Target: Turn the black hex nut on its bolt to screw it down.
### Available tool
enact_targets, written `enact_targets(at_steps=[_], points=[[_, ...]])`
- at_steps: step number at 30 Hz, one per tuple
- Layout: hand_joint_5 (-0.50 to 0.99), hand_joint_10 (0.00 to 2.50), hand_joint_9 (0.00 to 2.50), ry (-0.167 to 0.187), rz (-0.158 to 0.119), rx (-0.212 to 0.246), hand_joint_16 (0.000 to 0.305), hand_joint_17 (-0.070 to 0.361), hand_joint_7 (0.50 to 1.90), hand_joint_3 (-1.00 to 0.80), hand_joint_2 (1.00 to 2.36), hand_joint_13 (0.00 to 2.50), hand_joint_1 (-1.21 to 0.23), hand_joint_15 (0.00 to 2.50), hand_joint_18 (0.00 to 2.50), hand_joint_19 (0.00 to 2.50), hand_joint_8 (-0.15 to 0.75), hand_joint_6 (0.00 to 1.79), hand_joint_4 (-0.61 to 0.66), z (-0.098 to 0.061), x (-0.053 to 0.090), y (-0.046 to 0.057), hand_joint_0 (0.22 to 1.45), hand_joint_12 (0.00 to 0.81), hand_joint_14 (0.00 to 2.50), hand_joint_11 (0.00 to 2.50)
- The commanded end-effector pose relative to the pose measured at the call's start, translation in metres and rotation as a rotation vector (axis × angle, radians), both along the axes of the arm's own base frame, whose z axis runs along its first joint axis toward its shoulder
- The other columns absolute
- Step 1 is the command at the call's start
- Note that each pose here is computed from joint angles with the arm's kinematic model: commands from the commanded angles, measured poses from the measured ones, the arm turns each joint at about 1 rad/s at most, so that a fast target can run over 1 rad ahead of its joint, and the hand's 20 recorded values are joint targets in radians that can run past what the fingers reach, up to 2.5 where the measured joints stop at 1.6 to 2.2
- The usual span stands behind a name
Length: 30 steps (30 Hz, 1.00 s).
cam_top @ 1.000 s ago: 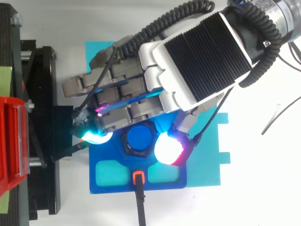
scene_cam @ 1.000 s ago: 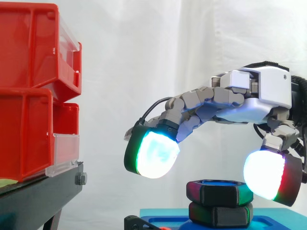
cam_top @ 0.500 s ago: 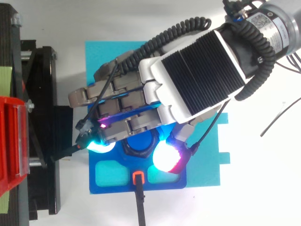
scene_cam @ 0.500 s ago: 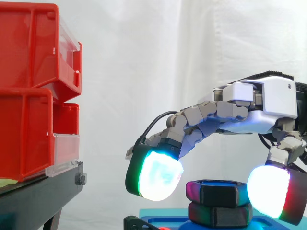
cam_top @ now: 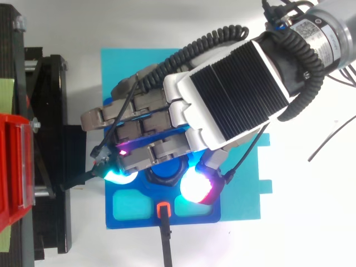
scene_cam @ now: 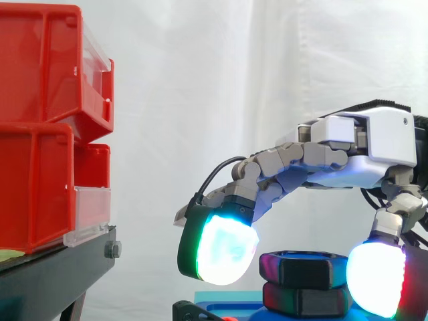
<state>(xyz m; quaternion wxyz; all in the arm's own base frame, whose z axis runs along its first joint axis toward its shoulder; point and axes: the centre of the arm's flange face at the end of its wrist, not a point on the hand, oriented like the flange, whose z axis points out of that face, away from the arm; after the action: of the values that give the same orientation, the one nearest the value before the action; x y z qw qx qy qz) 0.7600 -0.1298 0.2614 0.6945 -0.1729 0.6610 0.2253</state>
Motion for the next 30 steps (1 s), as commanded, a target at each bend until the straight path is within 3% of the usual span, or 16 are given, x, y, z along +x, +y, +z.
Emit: enact_targets(at_steps=[1, 17, 30], points=[[-0.16, 0.01, 0.59, 0.001, 0.001, 0.0, 0.05, 0.112, 0.94, -0.43, 1.0, 0.38, -0.73, 0.14, 0.5, 0.56, 0.265, 0.5, 0.21, -0.0006, -0.0001, 0.001, 0.56, 0.315, 0.01, 0.36], [-0.14, 0.01, 0.61, 0.002, 0.002, -0.004, 0.049, 0.111, 1.03, -0.42, 1.0, 0.39, -0.72, 0.14, 0.51, 0.56, 0.266, 0.5, 0.24, -0.0009, -0.0005, 0.0011, 0.58, 0.313, 0.01, 0.37], [-0.13, 0.01, 0.63, -0.008, -0.003, -0.044, 0.05, 0.113, 1.04, -0.44, 1.0, 0.39, -0.69, 0.13, 0.52, 0.56, 0.277, 0.5, 0.26, -0.007, -0.0038, -0.001, 0.56, 0.315, 0.01, 0.38]])
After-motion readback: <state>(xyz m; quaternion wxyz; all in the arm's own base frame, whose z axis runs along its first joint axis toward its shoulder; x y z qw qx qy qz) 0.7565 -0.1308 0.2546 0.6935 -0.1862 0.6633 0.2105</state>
